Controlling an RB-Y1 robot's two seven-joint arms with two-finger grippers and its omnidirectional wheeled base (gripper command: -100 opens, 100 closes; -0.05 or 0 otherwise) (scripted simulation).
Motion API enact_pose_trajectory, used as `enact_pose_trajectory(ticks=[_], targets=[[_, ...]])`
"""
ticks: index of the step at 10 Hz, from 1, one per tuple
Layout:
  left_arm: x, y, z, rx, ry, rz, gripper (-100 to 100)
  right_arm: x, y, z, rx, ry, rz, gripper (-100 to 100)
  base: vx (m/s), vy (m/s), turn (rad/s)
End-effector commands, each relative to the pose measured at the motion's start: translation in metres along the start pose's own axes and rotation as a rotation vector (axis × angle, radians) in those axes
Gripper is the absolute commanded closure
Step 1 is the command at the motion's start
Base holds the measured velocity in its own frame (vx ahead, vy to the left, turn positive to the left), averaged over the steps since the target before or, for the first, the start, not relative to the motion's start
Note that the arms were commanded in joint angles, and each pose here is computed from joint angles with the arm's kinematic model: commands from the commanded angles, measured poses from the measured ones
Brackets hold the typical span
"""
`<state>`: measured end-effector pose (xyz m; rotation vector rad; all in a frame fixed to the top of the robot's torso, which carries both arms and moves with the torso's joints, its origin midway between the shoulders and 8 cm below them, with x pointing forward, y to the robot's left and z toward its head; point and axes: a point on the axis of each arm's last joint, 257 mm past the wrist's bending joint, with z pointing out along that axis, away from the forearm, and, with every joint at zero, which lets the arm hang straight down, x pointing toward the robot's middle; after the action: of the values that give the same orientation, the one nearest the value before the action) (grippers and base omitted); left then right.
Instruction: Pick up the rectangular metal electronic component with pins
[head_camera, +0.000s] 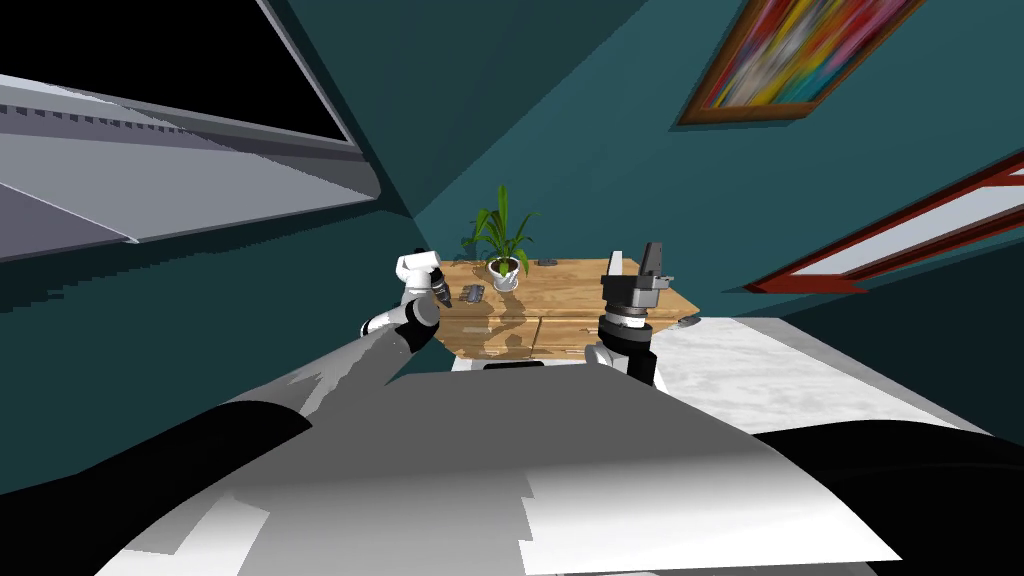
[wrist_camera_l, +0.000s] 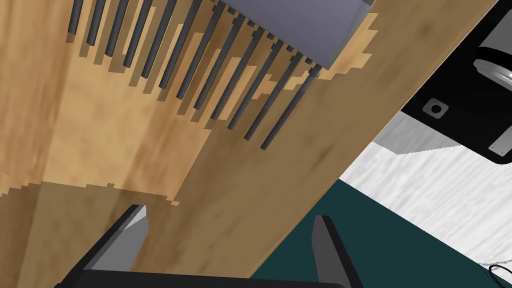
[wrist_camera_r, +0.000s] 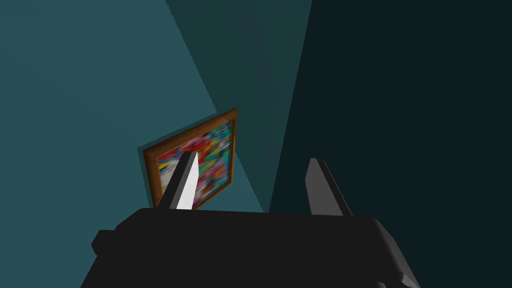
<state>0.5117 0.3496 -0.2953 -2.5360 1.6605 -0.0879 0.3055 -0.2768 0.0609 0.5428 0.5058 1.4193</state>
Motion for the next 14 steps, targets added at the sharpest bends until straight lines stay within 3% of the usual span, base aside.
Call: enact_pose_trajectory(ticks=[1,5,6,7,8,10,11,12,14], targets=[[0.004,0.005,-0.001,-0.03,0.004,0.003,-100,0.0,0.0,0.0,0.0,0.0,0.0,0,0.032,0.013,-0.034],[0.02,0.035,-0.001,-0.16,0.022,0.016,-100,0.0,0.0,0.0,0.0,0.0,0.0,0,0.044,0.009,-0.078],[0.017,0.03,-0.001,-0.139,0.02,0.014,-100,0.0,0.0,0.0,0.0,0.0,0.0,0,0.02,0.006,-0.011],[0.017,0.031,-0.001,-0.145,0.02,0.014,0,0.0,0.0,0.0,0.0,0.0,0.0,0,0.0,0.0,0.0],[0.017,0.035,0.011,-0.144,0.021,0.017,-100,0.0,0.0,0.0,0.0,0.0,0.0,0,0.012,0.0,0.014],[0.017,0.039,0.023,-0.143,0.021,0.02,-100,0.0,0.0,0.0,0.0,0.0,0.0,0,0.016,-0.004,0.014],[0.017,0.038,0.019,-0.146,0.021,0.019,-100,0.0,0.0,0.0,0.0,0.0,0.0,0,0.006,-0.002,0.002],[0.018,0.037,0.02,-0.144,0.021,0.019,100,0.0,0.0,0.0,0.0,0.0,0.0,0,0.0,0.0,0.0],[0.017,0.037,0.02,-0.145,0.021,0.018,100,0.0,0.0,0.0,0.0,0.0,0.0,0,0.0,0.0,0.0]])
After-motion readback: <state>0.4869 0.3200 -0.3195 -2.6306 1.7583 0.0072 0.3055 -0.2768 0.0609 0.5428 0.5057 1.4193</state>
